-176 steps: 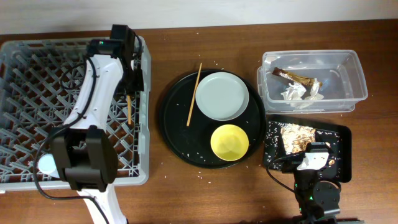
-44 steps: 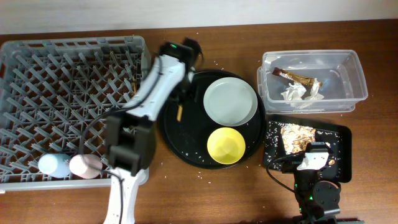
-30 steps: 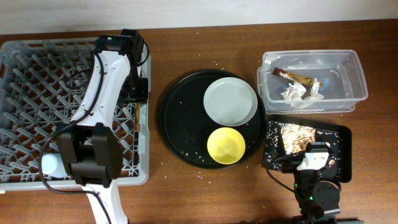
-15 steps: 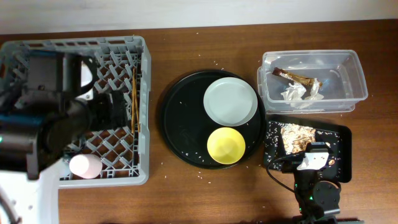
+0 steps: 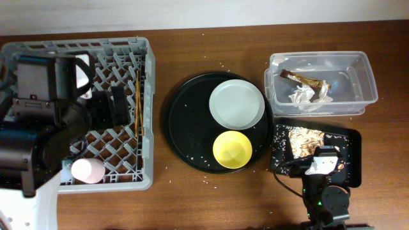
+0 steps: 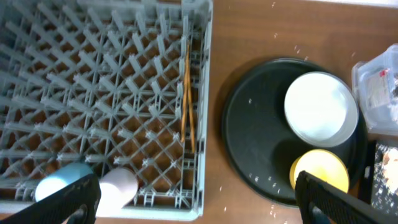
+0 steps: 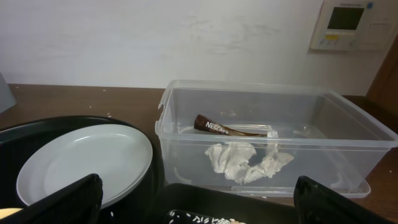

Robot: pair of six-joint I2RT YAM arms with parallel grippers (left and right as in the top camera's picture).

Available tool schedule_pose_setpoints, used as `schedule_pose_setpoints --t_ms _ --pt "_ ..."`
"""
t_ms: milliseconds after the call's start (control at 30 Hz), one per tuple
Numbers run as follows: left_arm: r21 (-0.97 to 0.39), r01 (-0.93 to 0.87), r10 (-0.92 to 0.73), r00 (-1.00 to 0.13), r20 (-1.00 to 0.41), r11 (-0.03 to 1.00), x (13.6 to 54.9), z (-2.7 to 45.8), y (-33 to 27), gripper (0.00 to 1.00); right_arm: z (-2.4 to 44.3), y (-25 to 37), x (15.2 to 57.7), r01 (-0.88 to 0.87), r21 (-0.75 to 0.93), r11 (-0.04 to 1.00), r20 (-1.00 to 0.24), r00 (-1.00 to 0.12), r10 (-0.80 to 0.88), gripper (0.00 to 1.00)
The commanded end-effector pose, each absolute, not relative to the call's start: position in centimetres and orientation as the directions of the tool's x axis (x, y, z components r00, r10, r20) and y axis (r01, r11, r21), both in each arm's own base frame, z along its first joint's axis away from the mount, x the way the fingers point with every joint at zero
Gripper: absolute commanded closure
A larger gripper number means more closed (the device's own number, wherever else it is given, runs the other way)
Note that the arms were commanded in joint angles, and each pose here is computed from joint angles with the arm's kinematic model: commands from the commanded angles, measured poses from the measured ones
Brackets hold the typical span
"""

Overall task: Sort waste into correct bins and load items into the dishwasher rack
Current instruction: 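Grasp the yellow bowl with left gripper and set it in the rack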

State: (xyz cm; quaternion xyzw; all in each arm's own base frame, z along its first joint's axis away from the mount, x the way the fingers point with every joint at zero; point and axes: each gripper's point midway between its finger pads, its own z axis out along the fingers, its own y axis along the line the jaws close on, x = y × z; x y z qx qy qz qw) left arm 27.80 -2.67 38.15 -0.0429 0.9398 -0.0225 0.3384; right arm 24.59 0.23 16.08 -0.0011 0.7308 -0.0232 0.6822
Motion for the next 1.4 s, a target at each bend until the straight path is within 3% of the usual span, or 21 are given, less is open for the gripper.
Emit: schedule_pose_setpoints --t_ms 0,67,133,200,367,500,567,633,667,700,733,833,900,933,967,1067,1200,1367 --pt "-0.206 -0.046 -0.168 -0.763 -0.624 0.977 27.9 38.6 -4.7 0.01 15.7 0.1 24.6 0.035 -0.029 0.999 -0.997 -0.077 -0.026 0.02" --pt "-0.373 0.102 -0.148 -0.798 -0.584 0.922 29.7 37.9 -9.5 0.01 15.7 0.1 24.6 0.035 -0.029 0.999 -0.997 -0.077 -0.026 0.02" --pt "-0.31 0.067 -0.084 -0.889 -0.45 0.948 30.8 32.0 -12.7 0.01 15.7 0.1 24.6 0.035 -0.029 0.999 -0.997 -0.077 -0.026 0.02" --pt "-0.174 0.064 0.013 -0.959 -0.285 0.983 31.1 23.5 -17.0 0.17 15.7 0.1 24.6 0.035 -0.029 0.999 -0.997 -0.077 -0.026 0.02" --pt "-0.142 0.14 0.137 -0.99 -0.033 0.98 31.1 9.9 -23.3 0.35 15.7 0.1 24.6 0.035 -0.029 0.999 -0.997 -0.077 -0.026 0.02" --pt "-0.112 0.227 0.237 -0.967 0.088 0.967 29.6 4.0 -25.3 0.42 15.7 0.1 24.6 0.035 -0.029 0.999 -0.997 -0.077 -0.026 0.02" --pt "-0.112 0.262 0.274 -0.955 0.115 0.959 28.9 1.9 -26.5 0.52 15.7 0.1 24.6 0.035 -0.029 0.999 -0.997 -0.077 -0.026 0.01" --pt "-0.15 0.277 0.295 -0.95 0.107 0.949 28.8 1.7 -27.5 0.53 15.7 0.1 24.6 0.035 -0.029 0.999 -0.997 -0.077 -0.026 0.02" --pt "-0.148 0.277 0.294 -0.95 0.108 0.949 28.8 1.7 -27.5 0.59 15.7 0.1 24.6 0.035 -0.029 0.999 -0.997 -0.077 -0.026 0.02" --pt "-0.118 0.276 0.289 -0.95 0.119 0.954 28.7 1.5 -26.9 0.83 15.7 0.1 24.6 0.035 -0.029 0.999 -0.997 -0.077 -0.026 0.02" --pt "-0.092 0.275 0.285 -0.95 0.128 0.957 28.6 1.5 -26.3 0.99 15.7 0.1 24.6 0.035 -0.029 0.999 -0.997 -0.077 -0.026 0.02" --pt "-0.038 0.228 0.231 -0.965 0.124 0.973 30.3 5.2 -23.8 1.0 15.7 0.1 24.6 0.035 -0.029 0.999 -0.997 -0.077 -0.026 0.02" --pt "0.212 0.077 0.086 -0.996 -0.031 0.974 34.3 12.1 -17.0 1.0 15.7 0.1 24.6 0.035 -0.029 0.999 -0.997 -0.077 -0.026 0.02" --pt "0.419 -0.103 -0.018 -0.979 -0.203 0.902 36.5 17.2 -11.1 1.0 15.7 0.1 24.6 0.035 -0.029 0.999 -0.997 -0.077 -0.026 0.02" --pt "0.54 -0.248 -0.059 -0.938 -0.342 0.805 37.5 21.2 -6.8 1.0 15.7 0.1 24.6 0.035 -0.029 0.999 -0.997 -0.077 -0.026 0.02" --pt "0.679 -0.404 -0.035 -0.872 -0.488 0.612 39.1 25.7 0.0 1.0 15.7 0.1 24.6 0.035 -0.029 0.999 -0.997 -0.077 -0.026 0.02" --pt "0.779 -0.486 -0.102 -0.866 -0.489 0.397 38.1 25.7 8.4 1.0 15.7 0.1 24.6 0.035 -0.029 0.999 -0.997 -0.077 -0.026 0.01" --pt "0.792 -0.501 -0.191 -0.865 -0.464 0.349 36.8 19.6 11.6 1.0 15.7 0.1 24.6 0.035 -0.029 0.999 -0.997 -0.077 -0.026 0.02"
